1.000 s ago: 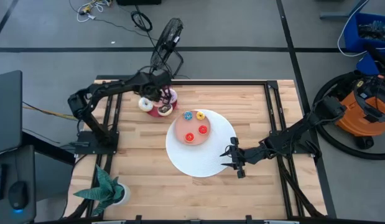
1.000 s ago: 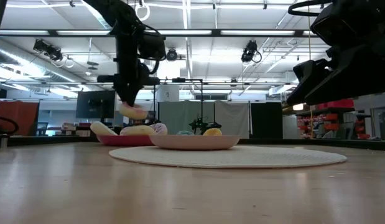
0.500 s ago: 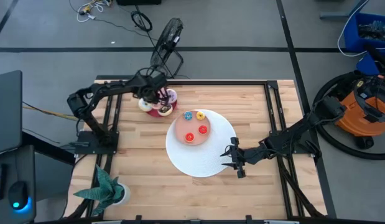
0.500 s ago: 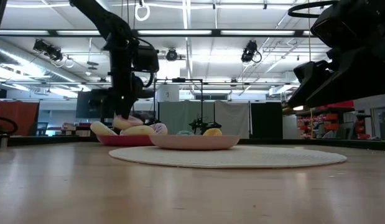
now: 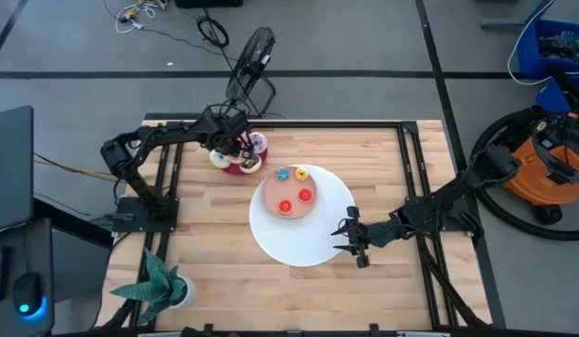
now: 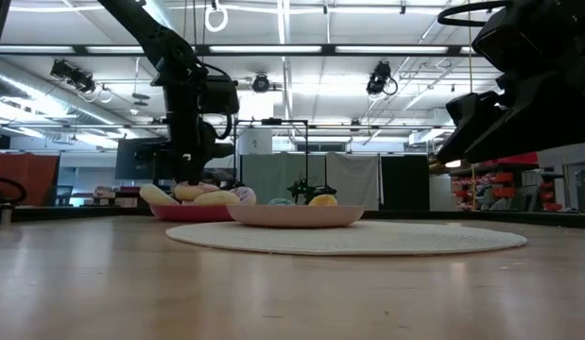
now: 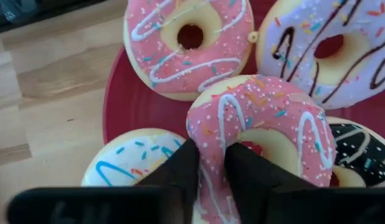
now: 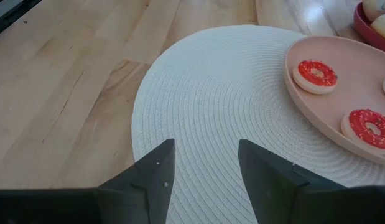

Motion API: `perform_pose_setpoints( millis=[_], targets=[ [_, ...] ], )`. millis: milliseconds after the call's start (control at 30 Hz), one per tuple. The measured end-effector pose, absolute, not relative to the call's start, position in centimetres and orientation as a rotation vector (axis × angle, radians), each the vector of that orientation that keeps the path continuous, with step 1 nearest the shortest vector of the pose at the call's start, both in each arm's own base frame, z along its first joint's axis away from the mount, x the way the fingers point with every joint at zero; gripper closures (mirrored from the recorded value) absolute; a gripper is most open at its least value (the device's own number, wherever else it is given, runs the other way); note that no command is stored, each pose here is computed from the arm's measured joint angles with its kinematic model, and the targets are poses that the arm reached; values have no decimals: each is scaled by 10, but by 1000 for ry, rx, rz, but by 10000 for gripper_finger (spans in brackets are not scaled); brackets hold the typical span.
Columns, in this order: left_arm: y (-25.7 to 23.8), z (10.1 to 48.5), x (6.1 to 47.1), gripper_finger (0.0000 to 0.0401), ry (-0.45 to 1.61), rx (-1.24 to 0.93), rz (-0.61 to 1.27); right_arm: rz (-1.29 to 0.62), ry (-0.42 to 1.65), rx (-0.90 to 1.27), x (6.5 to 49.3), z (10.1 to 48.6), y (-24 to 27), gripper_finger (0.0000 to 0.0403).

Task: Pick & Place donuts
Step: Put the big pink donut on the dark pink plate

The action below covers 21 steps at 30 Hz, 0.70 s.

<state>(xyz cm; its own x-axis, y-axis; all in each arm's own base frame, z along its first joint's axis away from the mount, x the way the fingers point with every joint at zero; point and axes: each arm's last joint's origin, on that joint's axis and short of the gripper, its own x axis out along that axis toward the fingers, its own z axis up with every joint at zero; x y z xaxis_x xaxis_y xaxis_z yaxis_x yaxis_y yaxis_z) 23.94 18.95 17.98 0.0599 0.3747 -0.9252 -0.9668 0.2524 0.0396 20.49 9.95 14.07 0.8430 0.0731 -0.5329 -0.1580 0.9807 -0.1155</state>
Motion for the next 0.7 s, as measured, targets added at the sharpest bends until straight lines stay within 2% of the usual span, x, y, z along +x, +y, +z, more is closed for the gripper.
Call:
perform_pose_setpoints(
  millis=[200, 333, 500, 700],
  targets=[
    [191, 180, 239, 238, 1015, -723, 1195, 122, 555, -157, 205, 141, 100, 217],
    [191, 181, 239, 207, 1010, -692, 1231, 122, 556, -157, 205, 141, 100, 217],
    [190, 180, 237, 198, 1031, -691, 1233, 122, 557, -156, 205, 140, 100, 217],
    [188, 179, 234, 218, 1075, -699, 1241, 121, 558, -155, 205, 140, 99, 217]
  ],
)
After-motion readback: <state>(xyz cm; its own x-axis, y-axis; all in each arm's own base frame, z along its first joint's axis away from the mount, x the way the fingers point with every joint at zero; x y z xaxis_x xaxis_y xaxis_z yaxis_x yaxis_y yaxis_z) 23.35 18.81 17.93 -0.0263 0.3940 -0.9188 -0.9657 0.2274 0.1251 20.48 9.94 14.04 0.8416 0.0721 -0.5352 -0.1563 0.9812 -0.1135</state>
